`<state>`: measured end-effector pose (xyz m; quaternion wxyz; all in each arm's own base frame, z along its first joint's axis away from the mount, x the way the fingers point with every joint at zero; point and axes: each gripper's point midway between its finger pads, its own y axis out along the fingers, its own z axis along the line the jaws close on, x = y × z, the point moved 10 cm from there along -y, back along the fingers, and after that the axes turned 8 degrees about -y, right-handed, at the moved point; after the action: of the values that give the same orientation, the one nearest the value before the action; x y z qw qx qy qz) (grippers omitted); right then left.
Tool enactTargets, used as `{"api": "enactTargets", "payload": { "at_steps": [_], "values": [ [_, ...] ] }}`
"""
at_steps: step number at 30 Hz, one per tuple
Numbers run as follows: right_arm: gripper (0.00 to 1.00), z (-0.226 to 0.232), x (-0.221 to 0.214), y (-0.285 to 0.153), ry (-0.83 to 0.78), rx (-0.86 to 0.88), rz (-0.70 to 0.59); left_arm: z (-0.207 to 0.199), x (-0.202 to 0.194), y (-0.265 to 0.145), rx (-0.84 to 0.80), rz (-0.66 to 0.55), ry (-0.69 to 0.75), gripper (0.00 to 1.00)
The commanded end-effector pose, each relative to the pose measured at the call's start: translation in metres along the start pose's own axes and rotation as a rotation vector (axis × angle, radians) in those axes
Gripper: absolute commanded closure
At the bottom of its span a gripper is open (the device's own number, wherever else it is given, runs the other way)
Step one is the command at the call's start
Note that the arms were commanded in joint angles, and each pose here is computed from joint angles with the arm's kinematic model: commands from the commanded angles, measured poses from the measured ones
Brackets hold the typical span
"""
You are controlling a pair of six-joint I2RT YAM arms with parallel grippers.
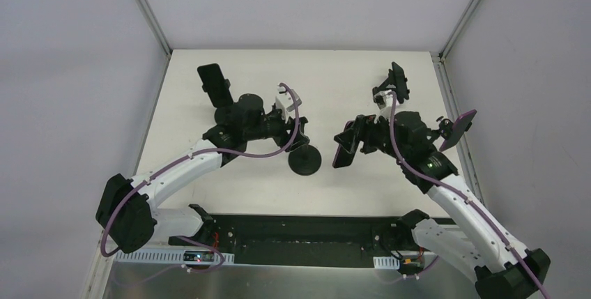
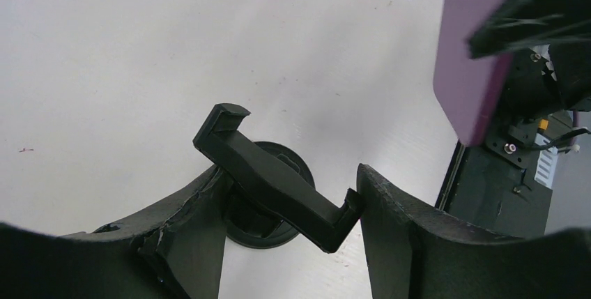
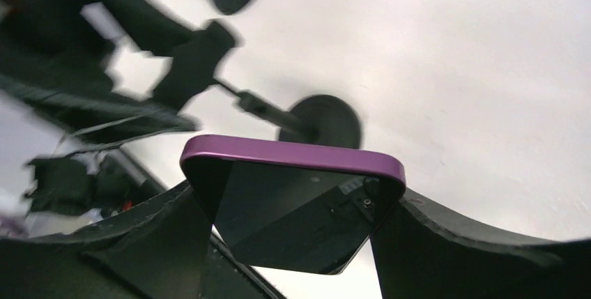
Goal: Remove the phone from the phone stand
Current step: Remove the phone from the phone stand, then place the phone at the center of the board.
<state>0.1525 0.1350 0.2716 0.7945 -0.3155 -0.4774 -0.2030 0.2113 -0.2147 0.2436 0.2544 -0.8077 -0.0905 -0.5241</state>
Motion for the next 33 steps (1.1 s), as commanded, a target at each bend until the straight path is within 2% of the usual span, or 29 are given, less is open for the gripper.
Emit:
{"api": "enactTargets", "payload": {
  "at_steps": [1,5,9,18,23,26,33],
  "values": [
    [1.00,-0.021,0.004,0.016,0.151,-0.332,0.080,0.002,0.008,-0.009,0.052,0.019,0.014,1.00],
    [1.00,-0.039,-0.005,0.037,0.157,-0.491,0.272,0.002,0.009,-0.011,0.055,0.019,0.014,1.00],
    [1.00,-0.059,-0.014,0.051,0.179,-0.629,0.382,0.003,0.008,-0.014,0.066,0.016,0.034,1.00],
    [1.00,-0.110,-0.036,0.064,0.311,-0.769,0.475,0.004,0.003,-0.022,0.091,0.012,0.053,1.00],
    [1.00,-0.122,-0.040,0.076,0.347,-0.771,0.517,0.005,0.004,-0.022,0.095,0.011,0.056,1.00],
    [0.96,-0.126,-0.043,0.082,0.359,-0.778,0.537,0.006,0.003,-0.023,0.115,0.009,0.047,1.00],
    [0.78,-0.135,-0.052,0.084,0.413,-0.787,0.571,0.009,0.004,-0.024,0.170,-0.002,0.033,1.00]
  ]
}}
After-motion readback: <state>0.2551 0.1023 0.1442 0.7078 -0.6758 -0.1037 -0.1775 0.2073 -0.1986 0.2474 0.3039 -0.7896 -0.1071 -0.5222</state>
